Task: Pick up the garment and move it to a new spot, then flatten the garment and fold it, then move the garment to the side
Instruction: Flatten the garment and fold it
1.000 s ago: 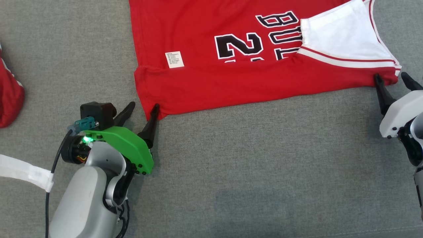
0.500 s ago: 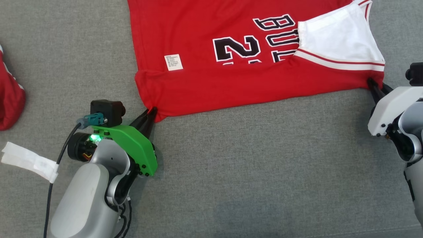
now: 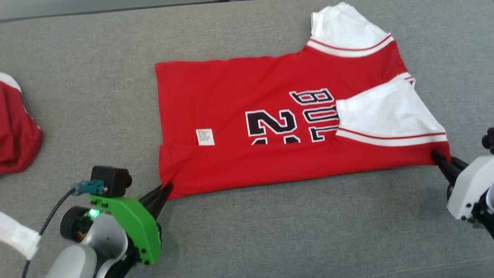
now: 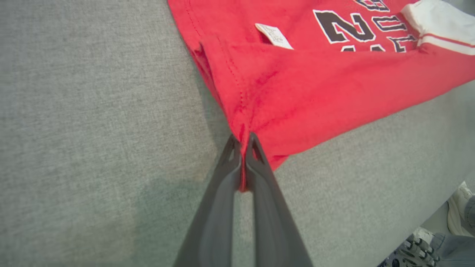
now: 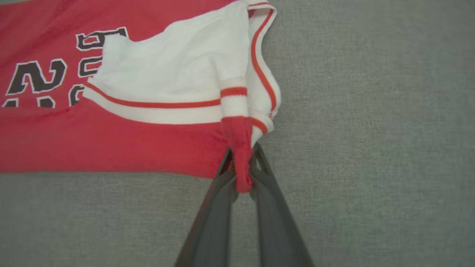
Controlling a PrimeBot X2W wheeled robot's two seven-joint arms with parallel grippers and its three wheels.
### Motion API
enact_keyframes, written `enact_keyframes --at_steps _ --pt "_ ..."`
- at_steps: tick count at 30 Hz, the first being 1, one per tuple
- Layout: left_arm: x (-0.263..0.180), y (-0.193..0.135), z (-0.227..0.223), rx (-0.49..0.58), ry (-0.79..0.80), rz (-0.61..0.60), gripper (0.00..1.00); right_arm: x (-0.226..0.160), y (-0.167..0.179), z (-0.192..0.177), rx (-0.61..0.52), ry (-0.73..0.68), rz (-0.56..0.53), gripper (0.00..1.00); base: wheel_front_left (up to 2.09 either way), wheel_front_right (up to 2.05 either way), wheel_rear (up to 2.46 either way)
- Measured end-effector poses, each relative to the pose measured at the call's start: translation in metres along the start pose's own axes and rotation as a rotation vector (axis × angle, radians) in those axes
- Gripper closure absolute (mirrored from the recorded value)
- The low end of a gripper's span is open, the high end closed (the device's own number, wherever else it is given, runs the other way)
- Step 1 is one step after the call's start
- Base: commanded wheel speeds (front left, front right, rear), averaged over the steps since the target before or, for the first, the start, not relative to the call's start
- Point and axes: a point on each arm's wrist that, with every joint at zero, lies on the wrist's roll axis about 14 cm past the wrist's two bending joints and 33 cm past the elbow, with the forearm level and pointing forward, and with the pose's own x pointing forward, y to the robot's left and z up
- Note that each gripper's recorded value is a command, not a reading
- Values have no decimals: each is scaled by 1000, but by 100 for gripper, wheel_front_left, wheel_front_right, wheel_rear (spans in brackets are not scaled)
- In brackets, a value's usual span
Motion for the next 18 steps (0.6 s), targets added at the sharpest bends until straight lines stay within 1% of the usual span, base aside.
enact_keyframes --at_steps 3,5,10,11,12,13,14,16,18 --pt "-17 -3 -12 -3 26 2 100 -23 -4 -17 29 26 -9 100 0 0 0" --pt "-24 -12 -25 -30 51 -12 100 -34 -7 -33 65 49 -24 100 0 0 0" --pt "-31 -19 -54 -100 106 -5 100 -40 -8 -65 143 99 -47 100 0 0 0" --pt "-30 -18 -57 -107 107 3 100 -39 -8 -67 142 102 -52 91 0 0 0" --pt "-30 -17 -57 -118 102 10 67 -38 -8 -68 144 101 -52 9 0 0 0" --pt "-29 -18 -57 -127 97 10 2 -36 -7 -69 142 100 -49 0 0 0 0" --pt "-28 -19 -57 -130 92 7 0 -35 -6 -70 138 101 -48 0 0 0 0" --pt "-28 -18 -55 -133 83 7 0 -34 -8 -66 110 102 -43 0 0 0 0" --pt "-31 -10 -52 -119 76 26 0 -34 -15 -56 100 83 -53 0 0 0 0"
